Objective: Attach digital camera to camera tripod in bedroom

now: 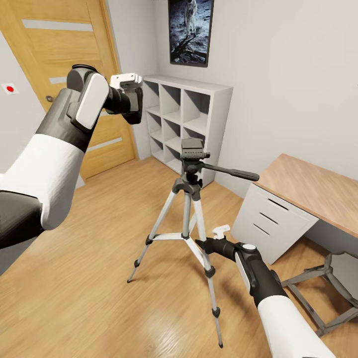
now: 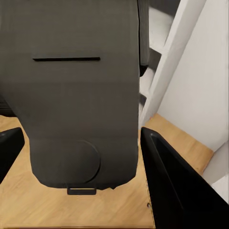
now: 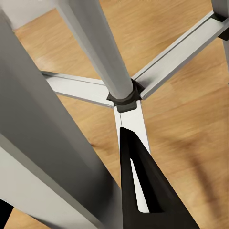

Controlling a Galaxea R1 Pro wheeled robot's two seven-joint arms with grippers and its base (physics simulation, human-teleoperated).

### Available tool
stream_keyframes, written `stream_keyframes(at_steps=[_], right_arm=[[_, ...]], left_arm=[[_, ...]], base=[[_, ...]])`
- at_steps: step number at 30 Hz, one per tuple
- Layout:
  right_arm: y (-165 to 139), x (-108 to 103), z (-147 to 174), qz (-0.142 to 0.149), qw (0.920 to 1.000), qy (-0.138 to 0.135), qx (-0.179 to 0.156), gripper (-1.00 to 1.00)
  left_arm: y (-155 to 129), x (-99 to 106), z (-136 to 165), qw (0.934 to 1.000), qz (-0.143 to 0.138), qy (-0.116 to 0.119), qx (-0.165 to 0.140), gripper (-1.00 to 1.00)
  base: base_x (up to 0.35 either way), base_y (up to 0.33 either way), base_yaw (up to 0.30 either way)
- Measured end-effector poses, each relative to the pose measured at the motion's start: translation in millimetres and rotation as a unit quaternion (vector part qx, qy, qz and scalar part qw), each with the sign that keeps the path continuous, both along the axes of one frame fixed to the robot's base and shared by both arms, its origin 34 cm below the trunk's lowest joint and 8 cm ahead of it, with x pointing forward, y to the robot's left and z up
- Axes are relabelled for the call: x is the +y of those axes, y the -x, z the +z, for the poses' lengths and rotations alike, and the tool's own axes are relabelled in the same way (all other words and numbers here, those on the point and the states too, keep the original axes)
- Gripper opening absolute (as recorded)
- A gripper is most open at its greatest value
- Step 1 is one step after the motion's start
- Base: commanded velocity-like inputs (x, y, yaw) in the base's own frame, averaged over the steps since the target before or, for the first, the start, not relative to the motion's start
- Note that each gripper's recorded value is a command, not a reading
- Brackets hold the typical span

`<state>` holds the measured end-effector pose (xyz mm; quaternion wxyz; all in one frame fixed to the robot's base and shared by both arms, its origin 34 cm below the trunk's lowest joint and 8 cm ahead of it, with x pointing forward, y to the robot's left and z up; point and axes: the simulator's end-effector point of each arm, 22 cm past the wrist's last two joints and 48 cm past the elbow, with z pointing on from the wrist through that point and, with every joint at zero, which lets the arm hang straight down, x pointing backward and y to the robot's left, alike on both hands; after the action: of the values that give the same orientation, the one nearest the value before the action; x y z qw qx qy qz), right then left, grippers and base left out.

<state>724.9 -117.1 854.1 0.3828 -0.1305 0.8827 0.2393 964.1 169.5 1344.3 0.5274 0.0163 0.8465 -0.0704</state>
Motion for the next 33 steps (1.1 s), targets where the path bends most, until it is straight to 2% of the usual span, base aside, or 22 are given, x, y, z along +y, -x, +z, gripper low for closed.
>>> stream_keyframes(at_steps=[8, 10, 18, 29, 33], right_arm=[[0.2, -0.5, 0.0, 0.001, 1.0, 0.0, 0.0, -1.0], [0.2, -0.5, 0.0, 0.001, 1.0, 0.0, 0.0, -1.0], [0.3, -0.5, -0.1, 0.001, 1.0, 0.0, 0.0, -1.0], [0.4, -0.5, -0.2, 0.001, 1.0, 0.0, 0.0, -1.0], [0.5, -0.5, -0.2, 0.002, 1.0, 0.001, 0.0, -1.0]], left_arm=[[6.1, 4.7, -10.8, 0.9996, -0.018, -0.002, 0.021, -1.0], [7.2, 8.9, -11.8, 0.9995, -0.018, -0.01, 0.023, -1.0], [9.1, 20.3, -0.8, 0.9993, -0.022, -0.03, 0.005, -1.0], [15.2, 0.5, 16.0, 0.997, -0.053, -0.051, -0.026, -1.0], [14.6, 5.7, 24.9, 0.9956, -0.052, -0.063, -0.046, -1.0]], base=[[0.0, 0.0, 0.0], [0.0, 0.0, 0.0], [0.0, 0.0, 0.0], [0.0, 0.0, 0.0], [0.0, 0.0, 0.0]])
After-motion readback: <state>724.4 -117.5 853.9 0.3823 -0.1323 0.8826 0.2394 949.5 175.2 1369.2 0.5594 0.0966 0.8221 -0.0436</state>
